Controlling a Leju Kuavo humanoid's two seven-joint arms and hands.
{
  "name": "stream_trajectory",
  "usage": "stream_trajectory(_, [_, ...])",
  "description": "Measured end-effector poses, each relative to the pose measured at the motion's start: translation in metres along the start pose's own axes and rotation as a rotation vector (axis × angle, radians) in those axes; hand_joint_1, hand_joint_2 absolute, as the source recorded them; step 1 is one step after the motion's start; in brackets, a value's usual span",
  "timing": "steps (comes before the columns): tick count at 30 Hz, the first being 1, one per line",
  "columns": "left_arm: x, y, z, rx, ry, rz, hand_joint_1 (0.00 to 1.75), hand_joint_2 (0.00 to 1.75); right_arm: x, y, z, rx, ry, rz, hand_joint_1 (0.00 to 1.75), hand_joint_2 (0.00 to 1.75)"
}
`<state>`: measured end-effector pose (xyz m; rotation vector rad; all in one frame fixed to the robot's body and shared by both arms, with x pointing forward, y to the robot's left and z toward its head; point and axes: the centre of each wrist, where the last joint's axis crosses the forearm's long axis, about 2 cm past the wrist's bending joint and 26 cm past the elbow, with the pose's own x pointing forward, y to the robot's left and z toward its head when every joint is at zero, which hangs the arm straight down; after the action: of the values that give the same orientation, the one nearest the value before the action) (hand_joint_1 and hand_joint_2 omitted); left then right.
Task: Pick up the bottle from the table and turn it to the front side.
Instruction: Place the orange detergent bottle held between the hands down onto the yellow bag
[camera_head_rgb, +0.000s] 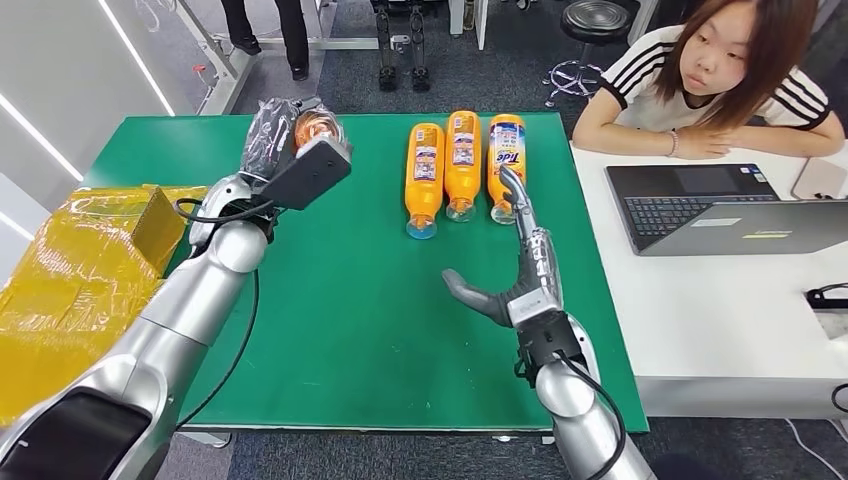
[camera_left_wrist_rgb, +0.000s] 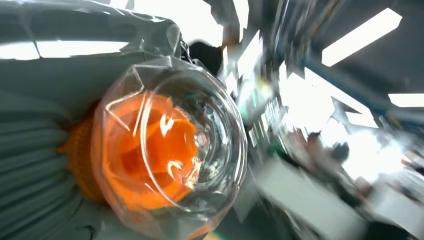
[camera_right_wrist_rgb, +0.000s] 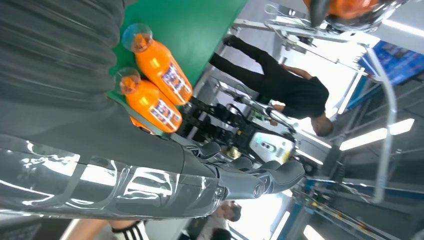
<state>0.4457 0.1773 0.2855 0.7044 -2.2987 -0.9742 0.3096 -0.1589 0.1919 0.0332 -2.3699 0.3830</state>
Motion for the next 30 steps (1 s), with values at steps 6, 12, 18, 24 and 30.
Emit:
stream_trajectory(6, [0.007, 0.003, -0.008, -0.004, -0.082, -0.334, 1.75, 1.75, 0.013, -0.004, -0.002, -0.012, -0.051, 0.017, 0.00, 1.75])
stream_trajectory(12, [0.007, 0.002, -0.006, -0.030, -0.089, -0.385, 1.75, 1.75, 0.017, -0.007, -0.003, -0.024, -0.068, 0.023, 0.00, 1.75])
stream_trajectory(18, [-0.002, 0.006, -0.002, -0.086, -0.077, -0.550, 1.75, 1.75, 0.019, -0.013, 0.000, -0.039, -0.081, 0.044, 0.00, 1.75])
stream_trajectory(24, [-0.062, 0.029, 0.048, -0.222, 0.011, -0.862, 1.75, 1.75, 0.020, -0.040, 0.025, -0.084, -0.075, 0.090, 0.00, 1.75])
stream_trajectory(30, [-0.088, 0.036, 0.092, -0.310, 0.101, -0.941, 1.75, 1.75, 0.022, -0.047, 0.035, -0.081, -0.062, 0.125, 0.00, 1.75])
